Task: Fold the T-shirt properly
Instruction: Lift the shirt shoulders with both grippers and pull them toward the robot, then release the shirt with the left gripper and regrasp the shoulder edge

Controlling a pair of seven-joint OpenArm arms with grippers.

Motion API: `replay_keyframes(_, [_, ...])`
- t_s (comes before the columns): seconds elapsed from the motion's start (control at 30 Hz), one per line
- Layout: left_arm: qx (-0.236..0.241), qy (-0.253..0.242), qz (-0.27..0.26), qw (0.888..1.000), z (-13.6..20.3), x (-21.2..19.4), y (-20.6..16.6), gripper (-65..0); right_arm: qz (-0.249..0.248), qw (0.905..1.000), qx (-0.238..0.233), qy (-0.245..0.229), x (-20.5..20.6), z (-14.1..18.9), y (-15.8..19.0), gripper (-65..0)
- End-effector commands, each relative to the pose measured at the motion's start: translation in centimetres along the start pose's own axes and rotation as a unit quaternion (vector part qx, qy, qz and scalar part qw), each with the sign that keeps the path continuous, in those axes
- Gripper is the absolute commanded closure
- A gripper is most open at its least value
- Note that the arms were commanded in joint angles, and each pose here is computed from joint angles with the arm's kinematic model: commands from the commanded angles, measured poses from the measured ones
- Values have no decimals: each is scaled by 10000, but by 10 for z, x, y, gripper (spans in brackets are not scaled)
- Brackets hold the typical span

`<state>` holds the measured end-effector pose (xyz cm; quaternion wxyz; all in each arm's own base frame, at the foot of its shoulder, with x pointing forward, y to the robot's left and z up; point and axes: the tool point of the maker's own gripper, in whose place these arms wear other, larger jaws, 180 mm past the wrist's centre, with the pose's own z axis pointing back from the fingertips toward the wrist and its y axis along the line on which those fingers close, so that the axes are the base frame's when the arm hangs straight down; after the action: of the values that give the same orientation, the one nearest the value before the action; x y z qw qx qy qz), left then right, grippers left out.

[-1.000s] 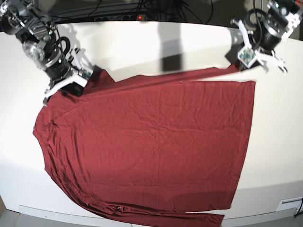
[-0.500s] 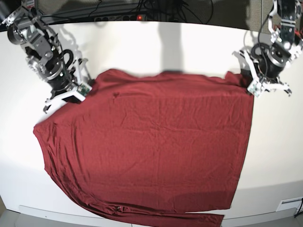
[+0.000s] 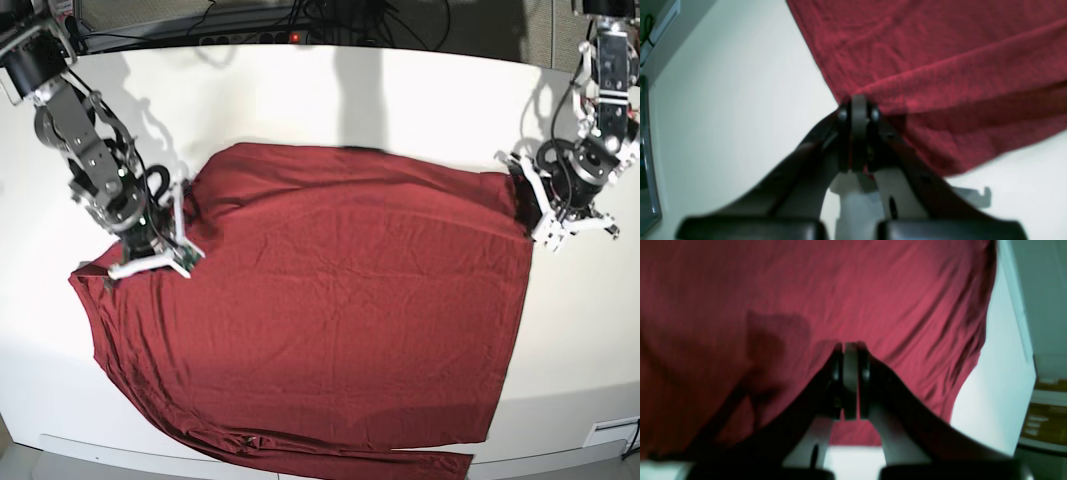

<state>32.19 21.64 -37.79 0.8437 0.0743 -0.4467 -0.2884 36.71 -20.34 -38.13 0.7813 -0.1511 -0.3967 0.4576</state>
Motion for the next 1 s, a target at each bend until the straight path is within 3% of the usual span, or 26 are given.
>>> replay_keyframes(0.0, [156, -176, -17, 9997, -2, 11, 15, 0, 27, 9996, -206, -184, 12, 1, -20, 0])
replay_keyframes(0.27, [320, 16, 4, 9995, -18, 5, 41, 0, -115, 9996, -170, -179, 18, -1, -22, 0])
replay_keyframes(0.53, [296, 70, 110, 9995, -21, 3, 42, 0, -163, 9996, -146, -155, 17, -1, -20, 0])
replay_keyframes(0.57, [296, 68, 110, 9995, -21, 3, 42, -17, -231, 9995, -119, -178, 18, -1, -20, 0])
replay_keyframes(0.63, [298, 66, 110, 9995, -21, 3, 42, -137, -319, 9992, -95, -222, 21, -2, -20, 0])
replay_keyframes(0.67, [298, 67, 112, 9995, -21, 3, 42, -185, -348, 9991, -72, -242, 22, -2, -20, -18])
replay_keyframes(0.7, [298, 69, 112, 9995, -21, 3, 42, -218, -321, 9991, -43, -258, 23, -2, -20, -83])
replay_keyframes(0.8, [274, 59, 187, 9994, -21, 3, 41, -237, -147, 9991, 217, -324, 30, -2, -17, -243])
replay_keyframes(0.97, [276, 77, 186, 9994, -21, 3, 41, -236, -217, 9981, 346, -460, 39, -2, -20, -263])
